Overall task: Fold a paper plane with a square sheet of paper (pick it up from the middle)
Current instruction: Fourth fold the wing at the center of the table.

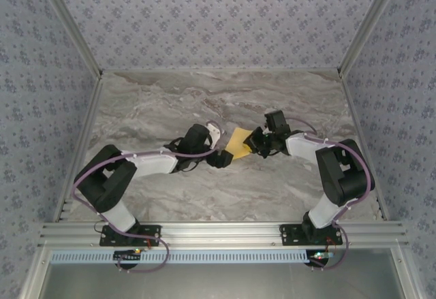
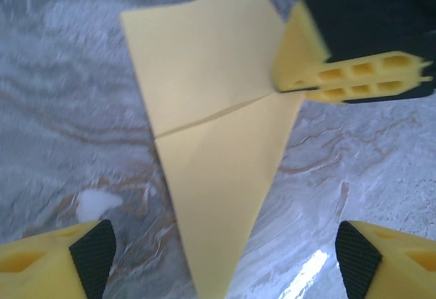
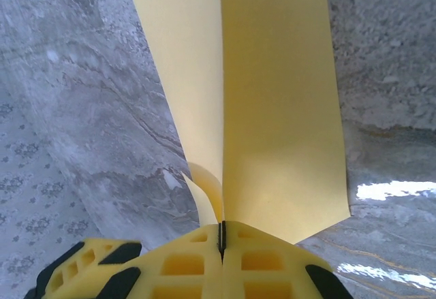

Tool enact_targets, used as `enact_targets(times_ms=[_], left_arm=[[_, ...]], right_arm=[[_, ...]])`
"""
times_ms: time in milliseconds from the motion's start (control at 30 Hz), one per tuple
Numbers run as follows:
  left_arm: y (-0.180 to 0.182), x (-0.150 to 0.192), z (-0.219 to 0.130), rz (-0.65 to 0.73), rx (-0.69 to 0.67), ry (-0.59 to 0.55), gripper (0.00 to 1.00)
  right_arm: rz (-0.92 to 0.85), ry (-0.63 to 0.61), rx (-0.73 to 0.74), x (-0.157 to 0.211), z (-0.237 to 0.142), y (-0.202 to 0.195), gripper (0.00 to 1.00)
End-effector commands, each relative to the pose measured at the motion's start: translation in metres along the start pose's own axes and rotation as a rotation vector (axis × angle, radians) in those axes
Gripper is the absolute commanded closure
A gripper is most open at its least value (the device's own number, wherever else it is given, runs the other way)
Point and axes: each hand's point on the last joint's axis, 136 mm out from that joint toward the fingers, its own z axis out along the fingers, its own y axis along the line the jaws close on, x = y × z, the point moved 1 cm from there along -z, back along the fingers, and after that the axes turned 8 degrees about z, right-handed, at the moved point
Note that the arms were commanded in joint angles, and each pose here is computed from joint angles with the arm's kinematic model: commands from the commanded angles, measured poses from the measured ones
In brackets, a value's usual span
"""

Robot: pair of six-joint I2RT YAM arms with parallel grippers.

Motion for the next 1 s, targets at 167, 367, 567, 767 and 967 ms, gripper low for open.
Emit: enact_targets(times_ms=[167,367,567,767,967], left_arm=[[-0.011,-0.014,0.016,0.374,-0.067,-0.136,0.21],[-0.007,-0.010,0.034,0.443,-0.079,-0.121,0.26],[-0.004,0.000,0.042,0.473,-0.090,-0.109,0.36],[-0.006,0.000,0.043,0.471,-0.073,-0.108,0.49],[-0.007,-0.005,0.043,0.458,-0.058,-0.119,0.53]], right_arm=[[0.046,0.016,-0.014,-0.004,-0.006,0.012,1.00],[0.051,0.025,-0.019,-0.004,-0.006,0.012,1.00],[0.061,0.033,-0.016,-0.005,-0.006,0.008,1.00],[0.064,0.035,-0.015,-0.005,-0.006,0.007,1.00],[0.067,0.042,-0.010,-0.004,-0.005,0.005,1.00]])
